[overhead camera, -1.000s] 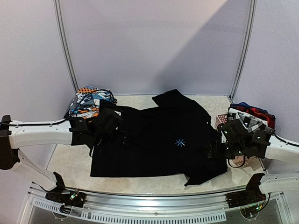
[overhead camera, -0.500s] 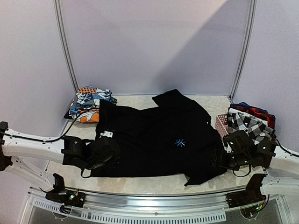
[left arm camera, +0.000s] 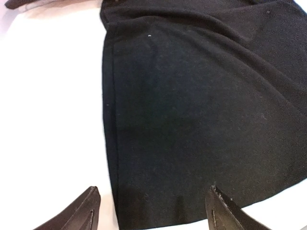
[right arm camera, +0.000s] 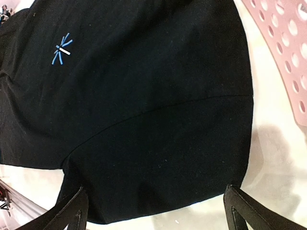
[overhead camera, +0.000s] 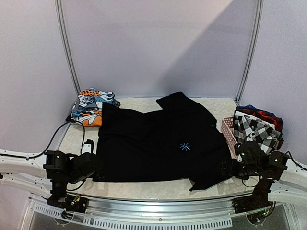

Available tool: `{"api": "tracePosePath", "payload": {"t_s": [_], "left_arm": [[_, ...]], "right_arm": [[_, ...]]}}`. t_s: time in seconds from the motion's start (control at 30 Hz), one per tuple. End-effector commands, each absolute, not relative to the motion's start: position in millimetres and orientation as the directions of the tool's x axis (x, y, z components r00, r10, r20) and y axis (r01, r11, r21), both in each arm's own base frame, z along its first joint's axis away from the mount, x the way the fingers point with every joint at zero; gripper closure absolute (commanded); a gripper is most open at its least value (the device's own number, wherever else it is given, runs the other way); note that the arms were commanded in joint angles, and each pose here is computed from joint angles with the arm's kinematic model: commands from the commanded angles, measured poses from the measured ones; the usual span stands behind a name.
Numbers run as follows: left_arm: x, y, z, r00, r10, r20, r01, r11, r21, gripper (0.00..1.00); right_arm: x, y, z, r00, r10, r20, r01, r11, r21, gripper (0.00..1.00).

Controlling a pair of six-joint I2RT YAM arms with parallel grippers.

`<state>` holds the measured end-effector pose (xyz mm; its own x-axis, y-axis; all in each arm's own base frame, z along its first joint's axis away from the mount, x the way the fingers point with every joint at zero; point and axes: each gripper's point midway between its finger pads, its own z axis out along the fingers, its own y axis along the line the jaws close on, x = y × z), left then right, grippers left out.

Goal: Fold and stack the mixed laundry pile
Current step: Pick up the flattened T-shirt from the center of the board.

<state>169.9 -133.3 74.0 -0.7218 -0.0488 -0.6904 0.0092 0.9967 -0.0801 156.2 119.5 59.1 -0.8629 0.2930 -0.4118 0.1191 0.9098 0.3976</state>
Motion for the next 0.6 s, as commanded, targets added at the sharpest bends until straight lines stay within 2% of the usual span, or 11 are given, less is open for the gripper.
{"api": "tracePosePath", "payload": {"t_s": [0.0, 0.13, 0.37, 0.5, 0.57], "left_arm": [[174.5, -125.6, 61.6, -0.759, -0.043, -0.650, -0.019, 0.999, -0.044, 0.24], [179.7, -126.7, 56.1, -0.788, -0.042, -0.614, -0.029, 0.999, -0.031, 0.25], [169.0, -133.3, 41.5, -0.864, -0.025, -0.503, -0.020, 1.000, -0.015, 0.23], [165.8, -116.6, 42.7, -0.866, -0.030, -0.499, -0.066, 0.996, 0.054, 0.25], [163.5, -115.4, 41.1, -0.867, -0.050, -0.497, -0.077, 0.997, 0.033, 0.27]], "right_arm": [[161.2, 116.9, 63.6, -0.850, 0.279, -0.446, 0.107, 0.922, 0.373, 0.01], [165.4, 104.7, 65.1, -0.833, 0.301, -0.464, 0.162, 0.935, 0.317, 0.01], [164.1, 88.9, 53.8, -0.844, 0.320, -0.431, 0.264, 0.946, 0.187, 0.01], [165.3, 91.1, 45.7, -0.857, 0.306, -0.416, 0.262, 0.952, 0.160, 0.01], [166.0, 93.9, 43.9, -0.860, 0.300, -0.413, 0.252, 0.953, 0.168, 0.01]]}}
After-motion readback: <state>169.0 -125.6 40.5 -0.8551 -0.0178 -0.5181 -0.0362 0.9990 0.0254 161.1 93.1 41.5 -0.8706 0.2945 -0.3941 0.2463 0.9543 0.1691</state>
